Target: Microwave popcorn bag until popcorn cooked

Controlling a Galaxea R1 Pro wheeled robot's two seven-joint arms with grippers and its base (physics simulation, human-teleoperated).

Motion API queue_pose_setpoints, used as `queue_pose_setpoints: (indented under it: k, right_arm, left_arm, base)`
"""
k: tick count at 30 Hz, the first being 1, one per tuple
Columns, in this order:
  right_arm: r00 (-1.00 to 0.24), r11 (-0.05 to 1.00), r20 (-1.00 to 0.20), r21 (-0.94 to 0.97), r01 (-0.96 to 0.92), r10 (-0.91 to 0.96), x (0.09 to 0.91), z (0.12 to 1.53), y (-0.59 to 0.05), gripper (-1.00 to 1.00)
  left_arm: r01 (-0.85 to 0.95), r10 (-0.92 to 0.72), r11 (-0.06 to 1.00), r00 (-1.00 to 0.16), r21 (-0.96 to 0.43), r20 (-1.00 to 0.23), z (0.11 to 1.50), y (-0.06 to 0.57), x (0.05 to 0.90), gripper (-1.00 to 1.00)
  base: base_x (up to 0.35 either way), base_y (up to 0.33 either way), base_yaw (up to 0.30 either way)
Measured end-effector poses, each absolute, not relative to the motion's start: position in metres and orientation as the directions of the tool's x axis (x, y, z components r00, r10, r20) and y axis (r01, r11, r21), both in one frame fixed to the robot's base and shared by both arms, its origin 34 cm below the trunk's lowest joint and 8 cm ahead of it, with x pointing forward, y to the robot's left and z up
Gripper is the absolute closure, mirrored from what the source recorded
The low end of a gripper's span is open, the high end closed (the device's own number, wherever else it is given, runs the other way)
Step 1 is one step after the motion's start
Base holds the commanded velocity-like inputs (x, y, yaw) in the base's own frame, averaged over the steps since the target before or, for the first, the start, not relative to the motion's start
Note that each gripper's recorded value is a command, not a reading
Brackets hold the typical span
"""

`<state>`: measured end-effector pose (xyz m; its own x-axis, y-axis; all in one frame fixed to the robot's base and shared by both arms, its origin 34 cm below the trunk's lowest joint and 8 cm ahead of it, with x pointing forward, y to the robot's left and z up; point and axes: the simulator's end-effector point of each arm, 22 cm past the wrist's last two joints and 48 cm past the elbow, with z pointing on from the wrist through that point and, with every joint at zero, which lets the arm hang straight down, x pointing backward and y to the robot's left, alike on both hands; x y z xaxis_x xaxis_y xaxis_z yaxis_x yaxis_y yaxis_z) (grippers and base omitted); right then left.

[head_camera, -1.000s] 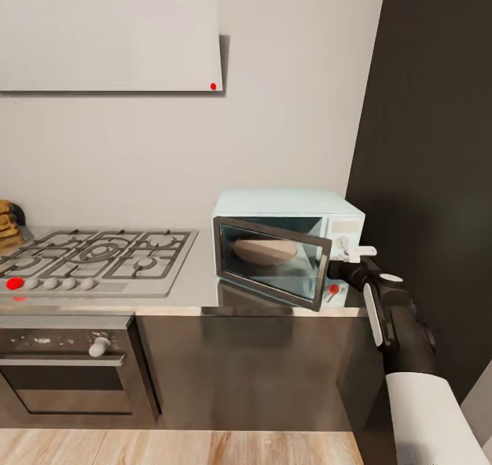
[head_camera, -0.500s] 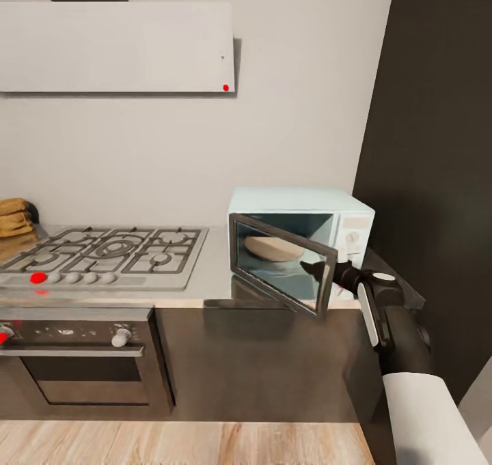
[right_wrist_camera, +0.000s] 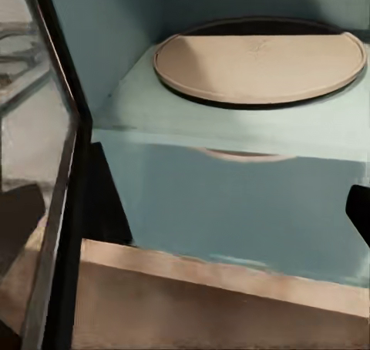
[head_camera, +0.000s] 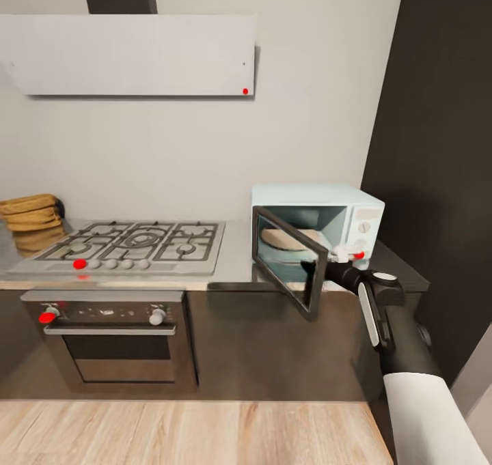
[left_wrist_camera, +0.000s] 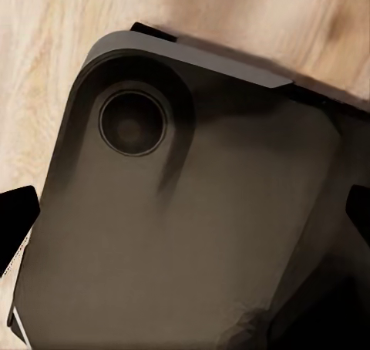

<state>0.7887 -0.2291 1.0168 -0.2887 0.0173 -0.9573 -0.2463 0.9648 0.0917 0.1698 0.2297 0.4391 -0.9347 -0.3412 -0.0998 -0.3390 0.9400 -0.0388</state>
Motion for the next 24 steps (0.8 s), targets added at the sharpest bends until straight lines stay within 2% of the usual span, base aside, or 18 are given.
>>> queue_pose_setpoints:
  k: [24]
  right_arm:
    - [-0.316, 0.975, -0.949, 0.072, -0.212, 0.001, 0.787, 1.012, -0.241, -1.0]
  left_arm:
    - [-0.339, -0.341, 0.94, -0.935, -0.038, -0.1, 0.439, 0.23, 0.17, -1.0]
  base:
    - [-0.233, 0.235, 0.0]
